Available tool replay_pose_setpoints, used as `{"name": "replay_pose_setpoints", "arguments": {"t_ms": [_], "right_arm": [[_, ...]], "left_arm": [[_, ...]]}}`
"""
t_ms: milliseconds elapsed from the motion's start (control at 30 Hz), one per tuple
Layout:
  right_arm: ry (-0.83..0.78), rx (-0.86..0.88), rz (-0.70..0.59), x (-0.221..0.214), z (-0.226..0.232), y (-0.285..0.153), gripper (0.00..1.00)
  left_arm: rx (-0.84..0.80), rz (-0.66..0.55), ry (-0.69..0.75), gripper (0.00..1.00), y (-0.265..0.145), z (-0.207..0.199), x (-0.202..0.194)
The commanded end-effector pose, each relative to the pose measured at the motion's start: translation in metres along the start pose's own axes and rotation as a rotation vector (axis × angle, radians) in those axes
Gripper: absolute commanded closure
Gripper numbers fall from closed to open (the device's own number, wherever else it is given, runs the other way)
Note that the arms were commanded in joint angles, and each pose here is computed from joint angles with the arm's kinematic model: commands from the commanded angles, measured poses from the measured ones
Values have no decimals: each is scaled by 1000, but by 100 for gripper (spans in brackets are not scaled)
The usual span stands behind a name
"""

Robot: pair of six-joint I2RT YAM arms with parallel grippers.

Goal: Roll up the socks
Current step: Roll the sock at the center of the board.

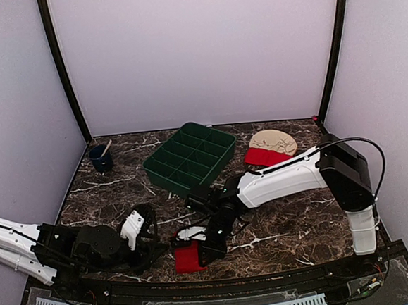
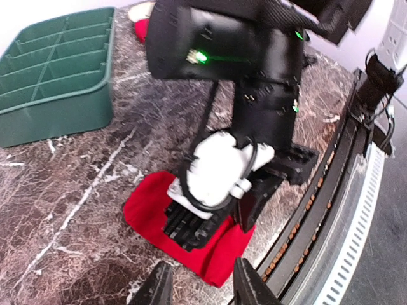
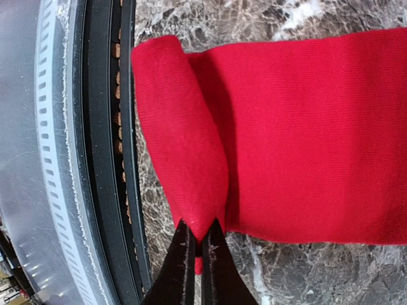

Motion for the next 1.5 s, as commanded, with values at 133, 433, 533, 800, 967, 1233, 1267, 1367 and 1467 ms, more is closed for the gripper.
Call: {"name": "replay_pose_setpoints", "arguments": {"t_ms": [133, 433, 533, 800, 967, 1233, 1267, 1367, 1467], "right_arm": [[73, 72, 1, 2, -7, -2, 97], [102, 106, -4, 1, -12, -4, 97], [105, 113, -6, 2, -12, -5, 97], [108, 126, -1, 0, -11, -4, 96], [110, 130, -8, 2, -11, -5, 97], [112, 140, -11, 2, -13, -5, 97], [113, 143, -12, 2, -13, -5, 97], [113, 145, -15, 3, -14, -5, 97], [115, 149, -13, 2, -13, -5, 97]], "left_arm": [[-69, 176, 221, 66, 26, -27, -32], [-92, 213, 335, 65, 50, -38, -49], [-101, 238, 372, 61, 56, -41, -56], [-25, 262, 406, 55, 71, -25, -62], [-20, 281, 401, 54, 79, -16, -64], [-70, 328, 395, 54, 85, -16, -72], [-83, 335, 393, 54, 84, -17, -73], [-99, 357, 386, 55, 85, -17, -79], [-100, 375, 382, 55, 86, -15, -83]]}}
Point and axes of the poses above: each gripper's point midway between its finger pads, its own y axis out along the fingers, its own z axis along the line the jaws close on, x = y × z, the point moved 2 cm from there along -y, back along the fingers, and after that the axes turned 7 degrees about -y, right-handed, at the moved point
